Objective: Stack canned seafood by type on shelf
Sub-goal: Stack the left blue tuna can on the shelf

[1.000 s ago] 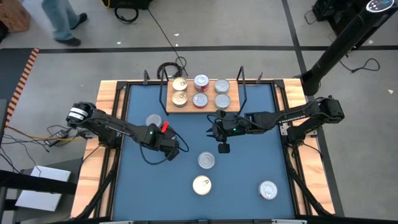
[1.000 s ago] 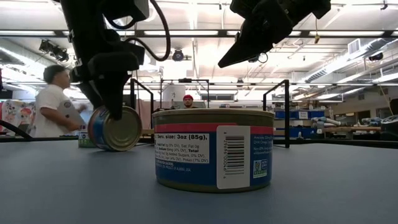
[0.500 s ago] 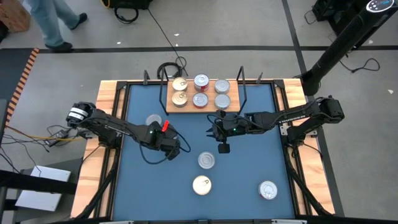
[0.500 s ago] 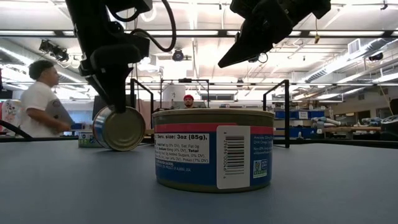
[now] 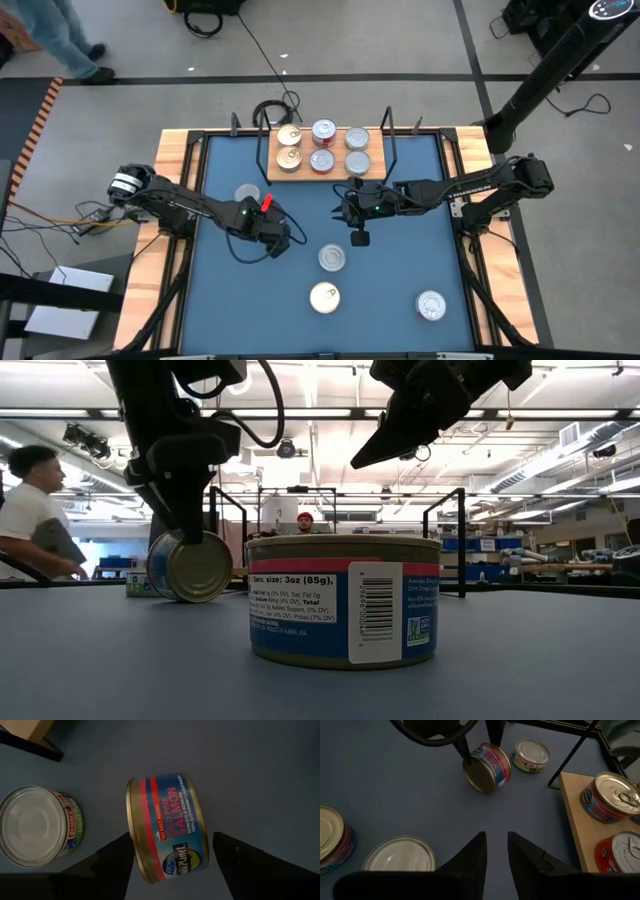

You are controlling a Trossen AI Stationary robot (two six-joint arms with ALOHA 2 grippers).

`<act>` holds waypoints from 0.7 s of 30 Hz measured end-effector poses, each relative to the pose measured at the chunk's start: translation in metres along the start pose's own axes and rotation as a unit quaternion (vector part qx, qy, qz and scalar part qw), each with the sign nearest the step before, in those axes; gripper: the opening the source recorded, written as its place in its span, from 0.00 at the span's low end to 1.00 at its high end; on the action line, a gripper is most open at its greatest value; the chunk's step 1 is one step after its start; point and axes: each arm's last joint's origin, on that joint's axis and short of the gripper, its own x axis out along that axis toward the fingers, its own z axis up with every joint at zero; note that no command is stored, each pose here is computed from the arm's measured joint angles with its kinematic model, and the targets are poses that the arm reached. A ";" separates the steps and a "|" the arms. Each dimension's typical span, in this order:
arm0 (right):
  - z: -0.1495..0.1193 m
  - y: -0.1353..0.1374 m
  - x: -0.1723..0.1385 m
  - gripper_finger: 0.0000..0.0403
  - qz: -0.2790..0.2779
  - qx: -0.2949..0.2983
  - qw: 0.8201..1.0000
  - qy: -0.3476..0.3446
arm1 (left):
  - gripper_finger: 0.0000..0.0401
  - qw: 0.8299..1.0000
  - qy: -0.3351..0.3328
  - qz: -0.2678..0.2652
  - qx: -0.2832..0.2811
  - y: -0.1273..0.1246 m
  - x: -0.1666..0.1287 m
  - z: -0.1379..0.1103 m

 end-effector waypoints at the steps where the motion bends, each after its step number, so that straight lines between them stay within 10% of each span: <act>1: 0.000 0.000 0.000 0.22 0.000 0.000 1.000 0.000 | 0.68 1.000 -0.002 0.001 -0.003 0.000 0.000 0.000; 21: 0.000 0.000 0.000 0.22 0.000 0.000 1.000 0.000 | 0.50 0.999 -0.023 0.007 0.032 -0.001 -0.006 0.006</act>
